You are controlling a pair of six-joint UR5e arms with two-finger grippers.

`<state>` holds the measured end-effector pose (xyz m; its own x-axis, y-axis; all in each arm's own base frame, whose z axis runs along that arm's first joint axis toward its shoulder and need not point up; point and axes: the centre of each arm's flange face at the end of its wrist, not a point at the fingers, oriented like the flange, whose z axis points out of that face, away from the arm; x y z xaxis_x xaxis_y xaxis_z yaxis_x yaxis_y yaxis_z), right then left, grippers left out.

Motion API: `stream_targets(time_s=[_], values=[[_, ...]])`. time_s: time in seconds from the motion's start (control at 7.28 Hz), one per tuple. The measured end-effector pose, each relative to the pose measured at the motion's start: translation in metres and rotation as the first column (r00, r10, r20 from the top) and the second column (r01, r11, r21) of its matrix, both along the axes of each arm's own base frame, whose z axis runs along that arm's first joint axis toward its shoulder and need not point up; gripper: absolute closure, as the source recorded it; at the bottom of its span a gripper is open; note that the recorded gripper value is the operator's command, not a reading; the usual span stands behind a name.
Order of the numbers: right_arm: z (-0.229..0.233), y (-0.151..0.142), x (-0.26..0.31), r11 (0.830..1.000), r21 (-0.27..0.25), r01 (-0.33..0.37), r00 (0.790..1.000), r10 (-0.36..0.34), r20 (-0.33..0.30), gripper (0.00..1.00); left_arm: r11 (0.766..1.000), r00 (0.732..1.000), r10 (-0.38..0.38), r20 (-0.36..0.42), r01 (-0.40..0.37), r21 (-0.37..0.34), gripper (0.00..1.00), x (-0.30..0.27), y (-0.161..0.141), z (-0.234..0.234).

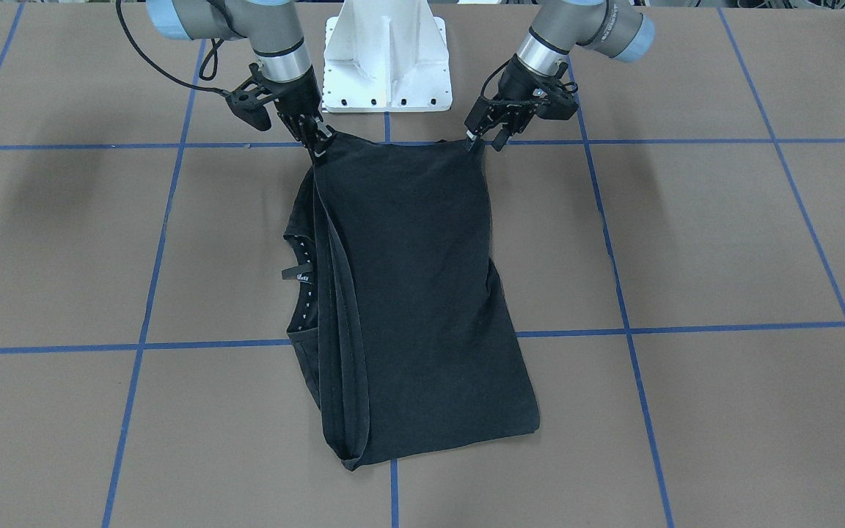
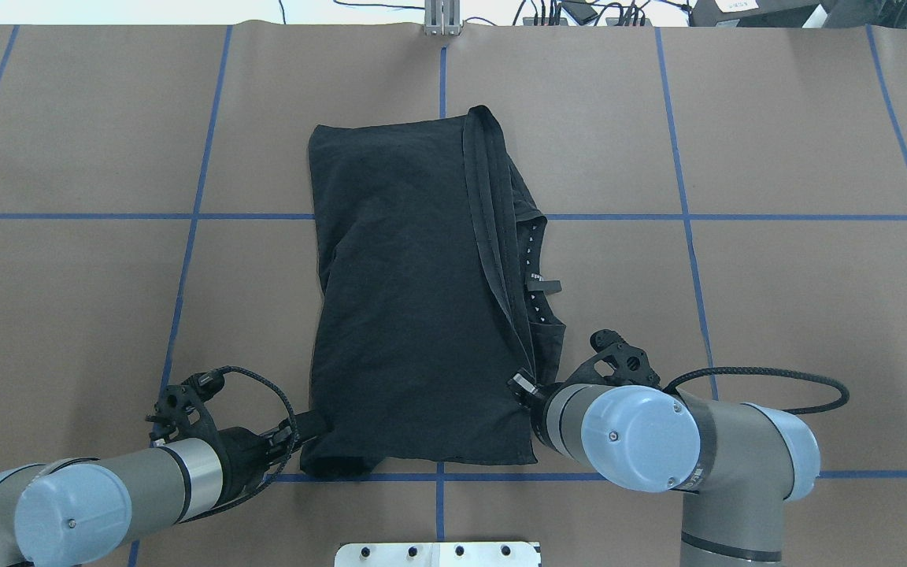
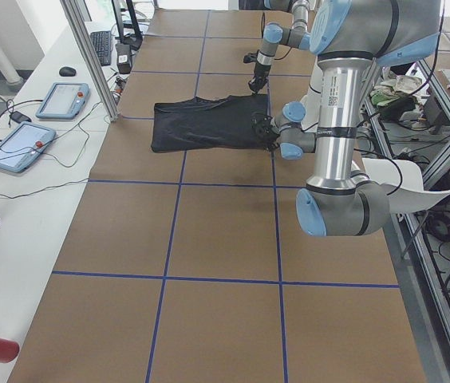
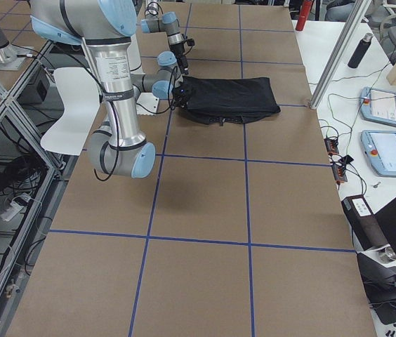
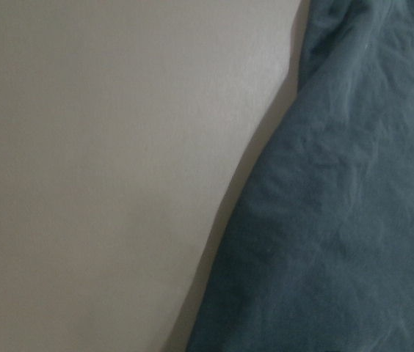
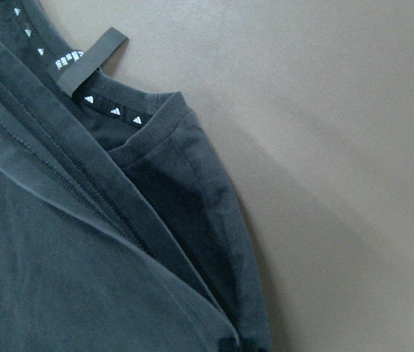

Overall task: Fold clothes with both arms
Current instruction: 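Move the left gripper to the shirt's near corner beside the right gripper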

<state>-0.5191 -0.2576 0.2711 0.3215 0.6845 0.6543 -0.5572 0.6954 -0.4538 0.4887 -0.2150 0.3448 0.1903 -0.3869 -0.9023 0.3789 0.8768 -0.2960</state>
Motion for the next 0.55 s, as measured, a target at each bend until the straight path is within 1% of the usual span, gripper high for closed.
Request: stream_targets(time_s=[0.14, 0.41, 0.55], values=[[-0.001, 0.001, -0.001, 1.0, 0.0, 0.002, 1.0, -0.002, 0.002, 1.0, 1.0, 1.0, 0.018, 0.01, -0.018, -0.008, 0.19, 0.002, 0.003, 0.001], [-0.002, 0.002, -0.001, 1.0, 0.0, 0.005, 1.0, -0.005, 0.004, 1.0, 0.999, 0.999, 0.044, 0.029, -0.044, -0.015, 0.24, 0.01, 0.014, 0.006], [-0.002, 0.002, -0.001, 1.0, 0.0, 0.005, 1.0, -0.005, 0.004, 1.0, 0.999, 0.998, 0.05, 0.031, -0.049, -0.015, 0.31, 0.011, 0.016, 0.007]])
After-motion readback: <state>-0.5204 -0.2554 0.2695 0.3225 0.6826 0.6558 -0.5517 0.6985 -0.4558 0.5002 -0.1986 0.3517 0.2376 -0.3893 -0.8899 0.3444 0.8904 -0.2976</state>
